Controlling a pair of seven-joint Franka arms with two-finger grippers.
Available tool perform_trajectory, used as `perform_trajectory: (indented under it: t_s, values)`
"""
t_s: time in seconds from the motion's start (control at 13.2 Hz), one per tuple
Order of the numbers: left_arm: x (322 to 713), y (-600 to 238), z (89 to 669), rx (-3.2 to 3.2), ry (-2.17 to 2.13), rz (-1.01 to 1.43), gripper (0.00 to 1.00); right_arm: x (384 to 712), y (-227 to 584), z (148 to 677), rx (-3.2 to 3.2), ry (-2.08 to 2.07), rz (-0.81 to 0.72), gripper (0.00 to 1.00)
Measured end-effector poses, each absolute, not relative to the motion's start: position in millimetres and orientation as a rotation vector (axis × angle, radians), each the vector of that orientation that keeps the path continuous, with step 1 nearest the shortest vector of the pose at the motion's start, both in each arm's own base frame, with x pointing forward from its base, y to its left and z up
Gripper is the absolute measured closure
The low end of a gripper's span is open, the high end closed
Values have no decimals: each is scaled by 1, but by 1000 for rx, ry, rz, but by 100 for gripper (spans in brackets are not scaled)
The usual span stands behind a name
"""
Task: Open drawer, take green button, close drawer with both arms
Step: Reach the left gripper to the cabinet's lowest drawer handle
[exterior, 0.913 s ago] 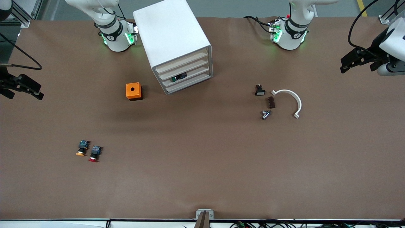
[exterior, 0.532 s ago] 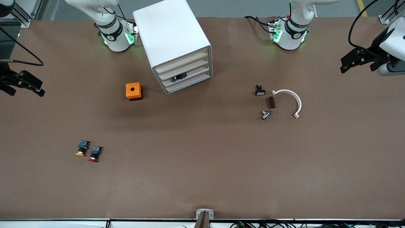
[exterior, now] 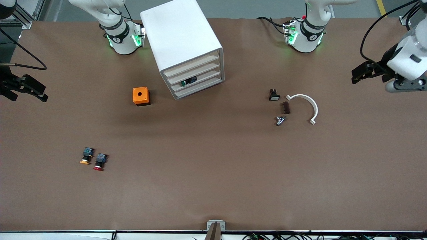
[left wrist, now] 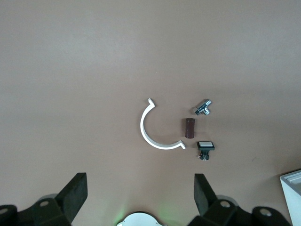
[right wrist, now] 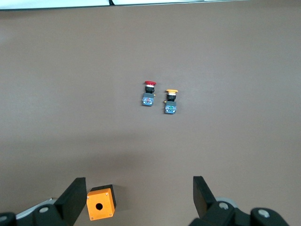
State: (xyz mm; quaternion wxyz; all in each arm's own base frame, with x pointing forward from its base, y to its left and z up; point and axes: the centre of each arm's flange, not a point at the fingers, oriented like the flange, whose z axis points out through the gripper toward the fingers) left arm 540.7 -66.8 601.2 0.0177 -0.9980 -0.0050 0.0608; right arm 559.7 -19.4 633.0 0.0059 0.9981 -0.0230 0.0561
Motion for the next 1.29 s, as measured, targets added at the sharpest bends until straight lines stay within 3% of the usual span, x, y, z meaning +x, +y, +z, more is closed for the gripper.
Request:
perform_trajectory:
  t_s: [0.84,1.29]
  values:
    - [606,-182,456,-3010,-440,483,0,560,-17,632,3124,-66,175,0]
    - [600,-298,381,-2941,-593,452,0,560,-16,632,3124,-64,176,0]
